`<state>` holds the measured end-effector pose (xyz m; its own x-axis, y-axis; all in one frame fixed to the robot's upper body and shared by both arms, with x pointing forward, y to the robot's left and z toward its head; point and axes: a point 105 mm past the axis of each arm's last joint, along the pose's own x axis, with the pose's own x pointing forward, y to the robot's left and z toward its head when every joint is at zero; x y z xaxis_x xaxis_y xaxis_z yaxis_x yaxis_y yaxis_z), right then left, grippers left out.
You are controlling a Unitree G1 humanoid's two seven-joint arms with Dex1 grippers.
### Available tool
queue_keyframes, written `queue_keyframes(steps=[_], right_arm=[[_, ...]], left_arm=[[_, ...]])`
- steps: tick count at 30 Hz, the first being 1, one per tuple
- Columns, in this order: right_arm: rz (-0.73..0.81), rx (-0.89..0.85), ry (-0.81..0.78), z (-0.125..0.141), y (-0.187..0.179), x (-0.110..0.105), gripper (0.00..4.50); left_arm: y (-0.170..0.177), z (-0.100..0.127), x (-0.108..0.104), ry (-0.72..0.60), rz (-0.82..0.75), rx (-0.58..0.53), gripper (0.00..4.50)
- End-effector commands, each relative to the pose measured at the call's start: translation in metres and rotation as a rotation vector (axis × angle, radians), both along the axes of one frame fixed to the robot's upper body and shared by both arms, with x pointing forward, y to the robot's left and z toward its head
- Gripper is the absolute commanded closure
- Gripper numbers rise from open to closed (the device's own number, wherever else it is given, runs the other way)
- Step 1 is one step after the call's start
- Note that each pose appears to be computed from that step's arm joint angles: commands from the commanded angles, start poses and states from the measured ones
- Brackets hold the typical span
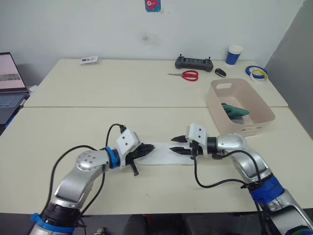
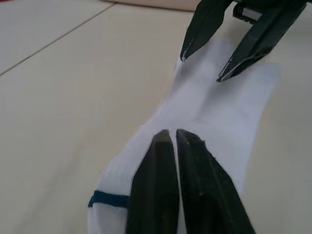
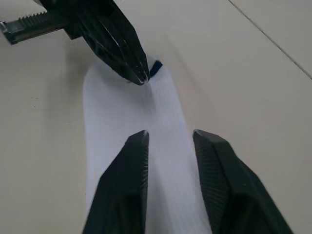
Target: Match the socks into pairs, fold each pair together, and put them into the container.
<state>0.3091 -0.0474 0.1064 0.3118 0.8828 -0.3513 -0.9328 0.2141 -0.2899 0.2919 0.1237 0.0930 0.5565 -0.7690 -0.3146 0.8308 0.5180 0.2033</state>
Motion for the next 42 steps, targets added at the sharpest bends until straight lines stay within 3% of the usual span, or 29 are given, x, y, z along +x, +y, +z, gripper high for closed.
queue_keyframes(steps=[1, 2, 6, 12, 17, 21, 24, 26, 35, 42], right_arm=[[-0.03, -0.048, -0.021, -0.014, -0.009, 0.002, 4.25], [-0.04, -0.058, -0.015, -0.018, -0.013, 0.003, 4.47], [-0.076, -0.081, -0.003, -0.024, -0.03, 0.004, 4.47], [-0.097, -0.096, 0.011, -0.024, -0.048, 0.001, 4.47], [-0.12, 0.02, 0.034, -0.003, -0.049, -0.002, 4.47], [-0.157, 0.187, 0.106, 0.03, -0.048, -0.005, 4.47], [-0.177, 0.243, 0.257, 0.041, -0.061, -0.013, 3.87], [-0.229, 0.229, 0.332, 0.036, -0.072, -0.014, 3.18], [-0.39, 0.167, 0.558, 0.021, -0.097, -0.012, 0.02], [-0.432, 0.093, 0.66, 0.009, -0.091, -0.004, 0.02]], left_arm=[[0.006, -0.006, 0.004, -0.02, 0.039, 0.047, 4.5], [0.009, -0.009, 0.004, -0.018, 0.054, 0.059, 4.5], [0.03, -0.024, 0.005, 0.022, 0.13, 0.117, 4.5], [0.035, -0.021, 0.004, 0.054, 0.163, 0.052, 4.5], [0.022, 0.006, -0.004, 0.041, 0.071, -0.098, 4.5], [0.016, 0.028, -0.004, -0.004, -0.008, -0.115, 4.5], [0.012, 0.027, -0.004, -0.001, -0.091, -0.023, 4.5], [0.01, 0.017, -0.001, 0.007, -0.115, 0.055, 4.5], [-0.004, -0.018, -0.003, 0.099, -0.136, 0.121, 4.5], [-0.011, -0.028, -0.011, 0.153, -0.157, 0.123, 4.5]])
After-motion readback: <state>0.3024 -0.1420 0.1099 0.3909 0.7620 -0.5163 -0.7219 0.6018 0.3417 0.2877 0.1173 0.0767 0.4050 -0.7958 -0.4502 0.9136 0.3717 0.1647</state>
